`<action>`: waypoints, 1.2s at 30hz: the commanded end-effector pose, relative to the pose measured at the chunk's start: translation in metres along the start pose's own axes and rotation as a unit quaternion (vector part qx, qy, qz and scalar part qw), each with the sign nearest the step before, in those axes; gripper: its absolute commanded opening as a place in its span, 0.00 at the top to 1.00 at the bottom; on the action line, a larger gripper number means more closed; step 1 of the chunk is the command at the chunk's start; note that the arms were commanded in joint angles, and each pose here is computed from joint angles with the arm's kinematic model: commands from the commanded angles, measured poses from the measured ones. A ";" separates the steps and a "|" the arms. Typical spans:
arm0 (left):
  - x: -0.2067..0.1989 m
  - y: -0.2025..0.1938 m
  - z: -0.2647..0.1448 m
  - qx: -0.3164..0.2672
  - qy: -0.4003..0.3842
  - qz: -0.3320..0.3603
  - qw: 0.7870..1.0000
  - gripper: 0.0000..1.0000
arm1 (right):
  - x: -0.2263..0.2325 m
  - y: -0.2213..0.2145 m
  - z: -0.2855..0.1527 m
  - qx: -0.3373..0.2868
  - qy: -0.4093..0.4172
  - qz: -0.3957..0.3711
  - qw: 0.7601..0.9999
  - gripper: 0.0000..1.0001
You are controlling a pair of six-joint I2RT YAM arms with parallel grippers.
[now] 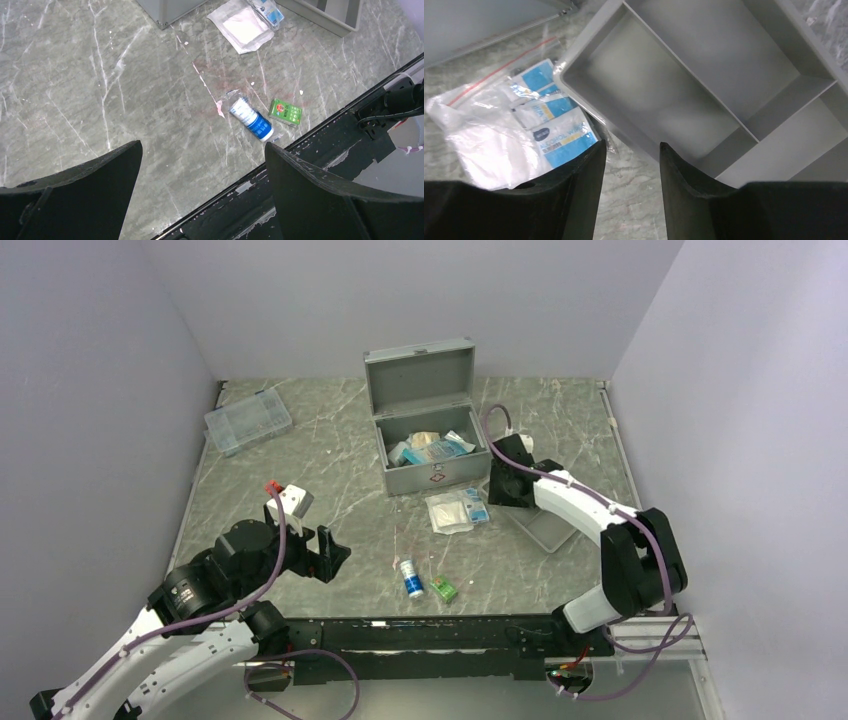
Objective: Organize the medicine kit
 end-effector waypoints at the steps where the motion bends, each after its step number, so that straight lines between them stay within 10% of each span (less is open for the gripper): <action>1: -0.002 0.005 -0.001 -0.015 -0.006 -0.001 1.000 0.01 | -0.001 -0.002 0.010 0.013 -0.006 -0.019 1.000 0.55; 27: -0.002 0.005 0.001 -0.011 -0.005 0.001 1.000 0.00 | -0.001 -0.009 0.026 0.041 -0.007 -0.045 0.998 1.00; 36: -0.002 0.005 0.000 -0.011 -0.002 0.000 1.000 0.01 | -0.005 0.017 -0.020 -0.024 0.001 -0.039 0.999 1.00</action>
Point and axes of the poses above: each gripper's point midway between its finger pads, its own z axis out along the fingers, its own x axis along the line the jaws close on, y = z × x, the point moved 6 cm from there along -z, back along the fingers, and after that the axes turned 3 degrees about -z, right-handed, at the moved point
